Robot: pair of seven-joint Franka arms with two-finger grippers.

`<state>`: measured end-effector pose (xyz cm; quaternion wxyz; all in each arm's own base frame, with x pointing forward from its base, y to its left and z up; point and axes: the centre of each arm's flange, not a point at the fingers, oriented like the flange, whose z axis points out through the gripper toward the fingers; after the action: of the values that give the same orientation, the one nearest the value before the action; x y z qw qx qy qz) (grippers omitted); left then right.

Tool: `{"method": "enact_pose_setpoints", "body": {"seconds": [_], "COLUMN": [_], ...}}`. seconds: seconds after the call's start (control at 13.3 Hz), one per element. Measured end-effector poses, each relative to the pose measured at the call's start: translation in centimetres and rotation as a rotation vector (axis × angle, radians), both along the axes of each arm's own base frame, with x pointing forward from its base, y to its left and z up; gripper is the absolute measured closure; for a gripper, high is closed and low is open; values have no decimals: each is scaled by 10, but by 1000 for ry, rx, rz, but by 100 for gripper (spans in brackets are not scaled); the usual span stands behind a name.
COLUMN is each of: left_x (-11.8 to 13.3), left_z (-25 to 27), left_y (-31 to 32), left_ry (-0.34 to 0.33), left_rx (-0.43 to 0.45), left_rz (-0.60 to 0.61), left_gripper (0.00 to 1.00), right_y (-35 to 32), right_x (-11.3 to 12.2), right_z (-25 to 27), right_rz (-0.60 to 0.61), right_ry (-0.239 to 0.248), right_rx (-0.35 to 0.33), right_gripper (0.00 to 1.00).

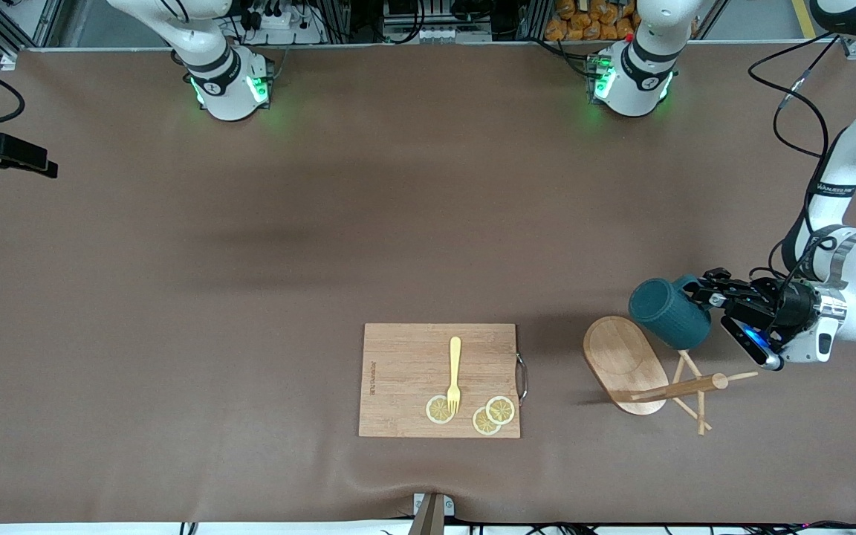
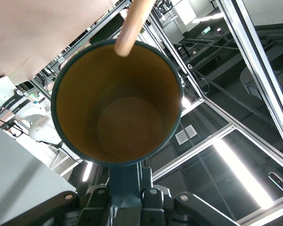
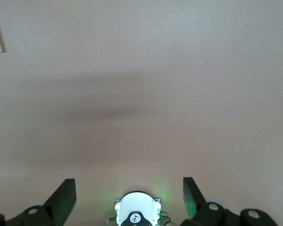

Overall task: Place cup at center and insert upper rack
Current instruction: 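Slide the mug handle onto the wooden peg with the left gripper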

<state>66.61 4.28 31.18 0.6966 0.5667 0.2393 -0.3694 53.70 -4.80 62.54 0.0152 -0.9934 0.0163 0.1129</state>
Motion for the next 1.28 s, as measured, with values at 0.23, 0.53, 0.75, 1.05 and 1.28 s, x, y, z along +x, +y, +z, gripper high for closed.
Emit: {"method": "enact_pose_setpoints", "body": {"seconds": [0.23, 0.53, 0.75, 1.05, 1.28], "left_x": [2, 5, 8, 13, 14], "left_z": [-5, -8, -14, -14, -25], "left_y": [3, 8, 14, 10, 8], "left_ry": [0, -1, -3, -16, -45], "left_rx": [-4, -6, -12, -12, -13], "left_rz": [4, 13, 18, 15, 24], "left_gripper": [79, 79, 79, 79, 79], "right_y": [1, 1, 1, 1, 2], "right_x": [0, -1, -1, -1, -1], "right_z": [0, -1, -3, -6, -7], "right_rz": [2, 2, 3, 3, 3], "right_ry": [3, 10, 14, 23, 27], "right_rx": [0, 1, 1, 2, 3], "right_gripper": [0, 0, 0, 0, 0]}}
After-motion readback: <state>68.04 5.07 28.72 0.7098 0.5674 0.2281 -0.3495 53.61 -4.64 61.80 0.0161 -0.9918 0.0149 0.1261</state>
